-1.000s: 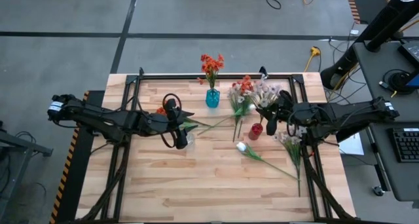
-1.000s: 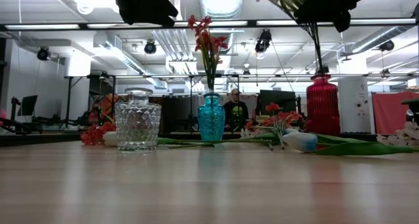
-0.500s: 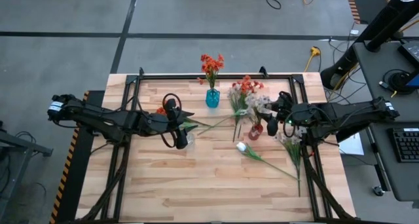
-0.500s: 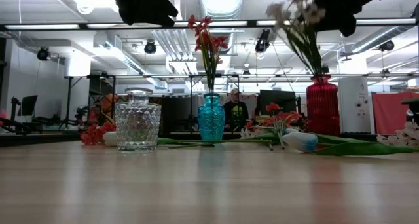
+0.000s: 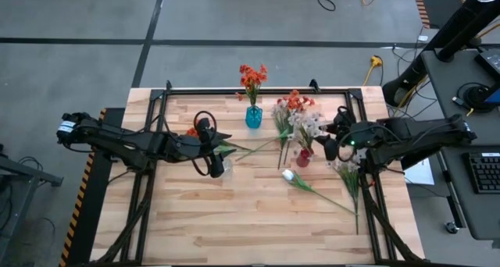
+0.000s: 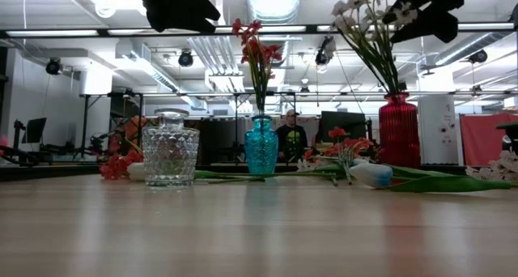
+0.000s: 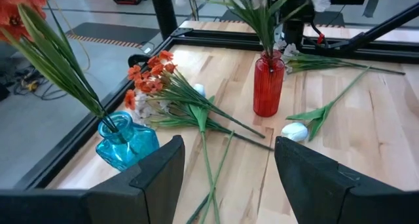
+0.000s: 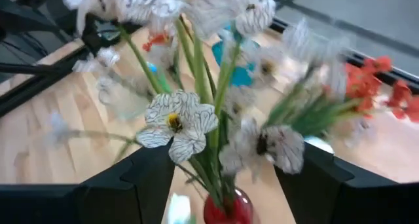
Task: Sort flowers into vase by color
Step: Put the left white flowers into the red vase, then put the top white flower into the transparent vase
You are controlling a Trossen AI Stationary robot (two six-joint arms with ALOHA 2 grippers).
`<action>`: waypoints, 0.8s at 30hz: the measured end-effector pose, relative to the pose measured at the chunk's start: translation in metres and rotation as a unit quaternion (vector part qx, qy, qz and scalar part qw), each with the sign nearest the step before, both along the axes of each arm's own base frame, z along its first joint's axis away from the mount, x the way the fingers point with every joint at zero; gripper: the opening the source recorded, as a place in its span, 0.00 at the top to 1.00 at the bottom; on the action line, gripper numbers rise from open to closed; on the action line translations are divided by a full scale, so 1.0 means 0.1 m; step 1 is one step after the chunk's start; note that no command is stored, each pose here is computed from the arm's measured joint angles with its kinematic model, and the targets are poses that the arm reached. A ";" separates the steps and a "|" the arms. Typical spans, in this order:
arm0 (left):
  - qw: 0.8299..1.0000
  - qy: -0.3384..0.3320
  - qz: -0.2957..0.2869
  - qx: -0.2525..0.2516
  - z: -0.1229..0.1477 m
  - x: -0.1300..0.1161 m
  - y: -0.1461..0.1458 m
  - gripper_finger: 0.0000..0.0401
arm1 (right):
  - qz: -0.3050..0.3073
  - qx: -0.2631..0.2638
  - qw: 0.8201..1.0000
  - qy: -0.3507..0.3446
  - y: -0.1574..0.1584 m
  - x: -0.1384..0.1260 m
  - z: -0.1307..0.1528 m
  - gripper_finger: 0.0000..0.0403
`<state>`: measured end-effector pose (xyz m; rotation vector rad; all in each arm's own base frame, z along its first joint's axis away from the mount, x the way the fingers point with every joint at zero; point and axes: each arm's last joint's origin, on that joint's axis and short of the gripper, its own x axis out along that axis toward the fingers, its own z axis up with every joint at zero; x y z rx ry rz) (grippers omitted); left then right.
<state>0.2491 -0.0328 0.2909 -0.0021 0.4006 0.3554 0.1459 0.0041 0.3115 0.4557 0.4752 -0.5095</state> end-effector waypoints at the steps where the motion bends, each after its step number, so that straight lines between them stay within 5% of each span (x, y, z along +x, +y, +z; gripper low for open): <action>1: 1.000 -0.002 0.002 -0.004 0.00 0.00 0.00 0.45 | -0.004 0.006 1.000 0.002 0.00 -0.02 0.02 0.42; 11: 0.999 0.027 -0.027 -0.023 -0.28 0.28 -0.07 0.45 | -0.019 0.032 0.999 0.026 -0.01 -0.10 0.23 0.42; 24: 0.992 0.105 -0.048 0.056 -0.69 1.03 -0.06 0.45 | -0.026 0.033 0.998 0.055 -0.02 -0.16 0.36 0.42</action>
